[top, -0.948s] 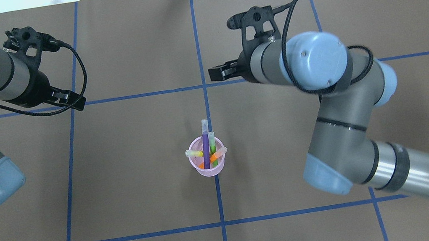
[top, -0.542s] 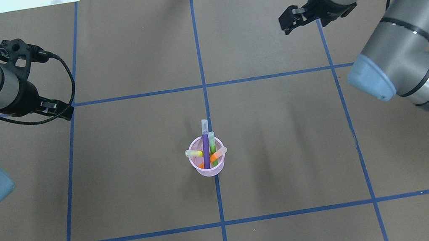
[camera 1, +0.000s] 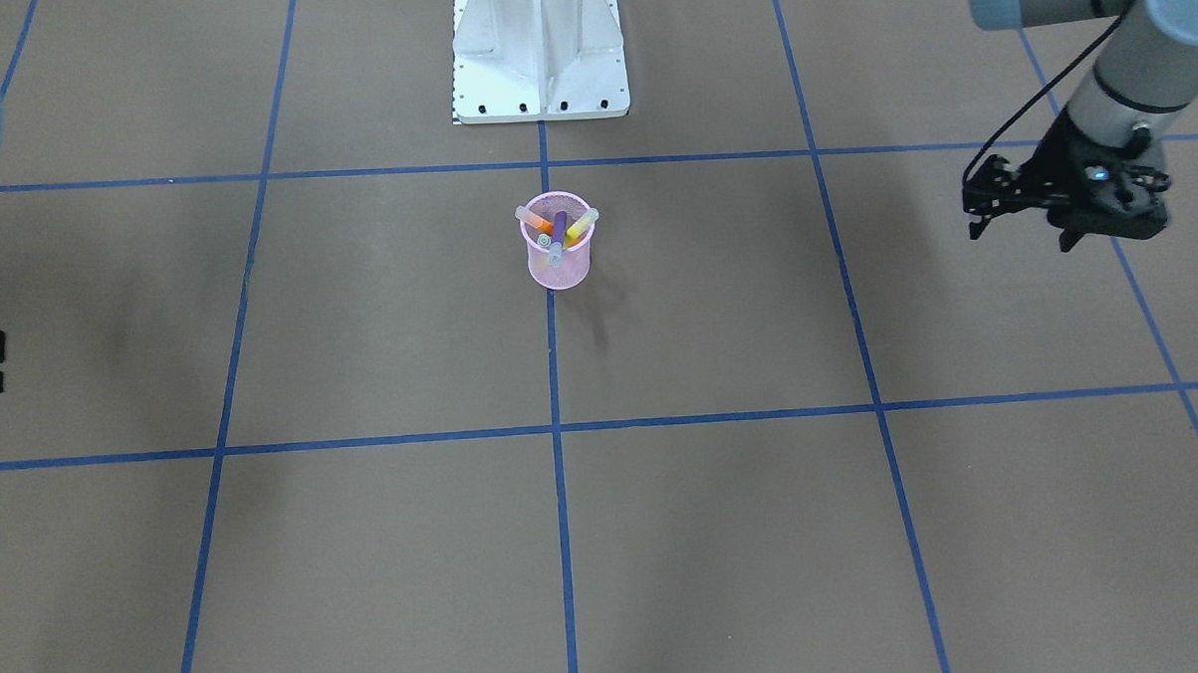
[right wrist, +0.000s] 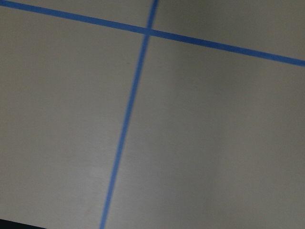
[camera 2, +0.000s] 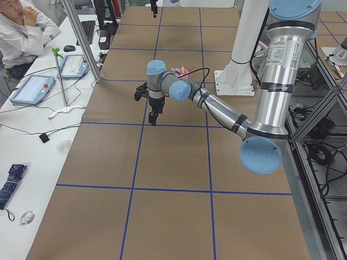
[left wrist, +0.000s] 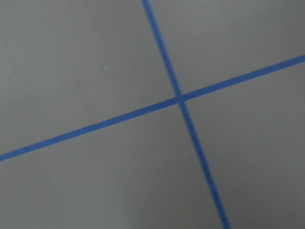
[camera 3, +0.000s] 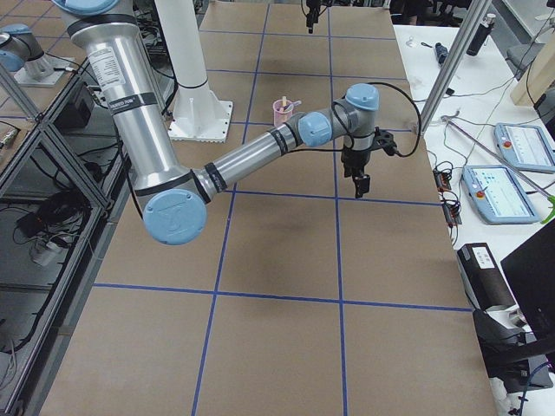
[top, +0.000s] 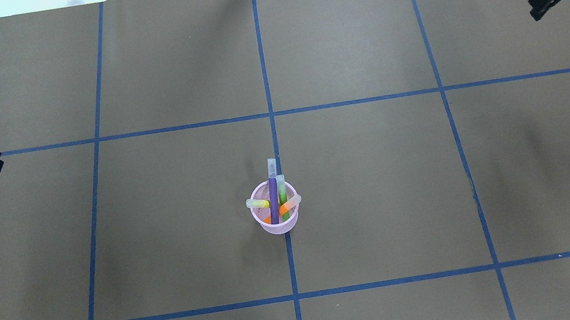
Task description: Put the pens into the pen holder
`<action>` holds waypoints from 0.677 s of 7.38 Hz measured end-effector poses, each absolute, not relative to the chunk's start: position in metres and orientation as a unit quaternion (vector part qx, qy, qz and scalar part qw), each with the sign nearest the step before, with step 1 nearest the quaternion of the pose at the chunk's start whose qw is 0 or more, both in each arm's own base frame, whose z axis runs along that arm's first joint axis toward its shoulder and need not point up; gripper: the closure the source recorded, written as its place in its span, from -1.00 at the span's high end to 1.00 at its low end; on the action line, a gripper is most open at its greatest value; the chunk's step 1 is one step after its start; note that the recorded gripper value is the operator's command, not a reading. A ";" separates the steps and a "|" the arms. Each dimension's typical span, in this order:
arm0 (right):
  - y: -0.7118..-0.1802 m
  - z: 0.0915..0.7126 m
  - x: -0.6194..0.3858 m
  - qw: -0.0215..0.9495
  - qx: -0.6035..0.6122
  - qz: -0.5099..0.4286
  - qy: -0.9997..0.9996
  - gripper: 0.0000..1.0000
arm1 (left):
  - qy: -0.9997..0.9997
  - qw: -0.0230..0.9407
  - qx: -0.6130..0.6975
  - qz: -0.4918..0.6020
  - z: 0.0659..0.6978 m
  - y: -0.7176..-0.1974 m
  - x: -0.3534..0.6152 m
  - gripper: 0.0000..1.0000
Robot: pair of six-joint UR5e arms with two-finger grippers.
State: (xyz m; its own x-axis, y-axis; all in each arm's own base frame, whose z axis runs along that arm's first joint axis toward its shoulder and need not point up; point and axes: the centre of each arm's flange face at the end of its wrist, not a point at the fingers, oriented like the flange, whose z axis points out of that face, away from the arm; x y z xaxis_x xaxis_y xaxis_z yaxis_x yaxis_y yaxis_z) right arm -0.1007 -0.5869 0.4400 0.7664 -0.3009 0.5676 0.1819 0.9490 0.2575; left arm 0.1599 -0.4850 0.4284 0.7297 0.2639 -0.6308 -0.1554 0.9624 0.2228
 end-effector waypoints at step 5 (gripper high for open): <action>-0.545 0.615 0.048 0.938 0.039 -0.165 -0.303 0.99 | 0.352 0.930 0.040 0.101 0.584 -0.468 -0.030 1.00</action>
State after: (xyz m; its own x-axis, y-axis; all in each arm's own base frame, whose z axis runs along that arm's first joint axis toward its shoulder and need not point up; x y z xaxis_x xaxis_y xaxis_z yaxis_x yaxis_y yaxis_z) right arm 0.0483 -0.5451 0.6154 0.7615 -0.3328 0.5562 0.2852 0.9426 0.1736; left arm -0.0295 -0.4677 0.5840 0.7313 0.2153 -0.6472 -0.1584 0.9765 0.1459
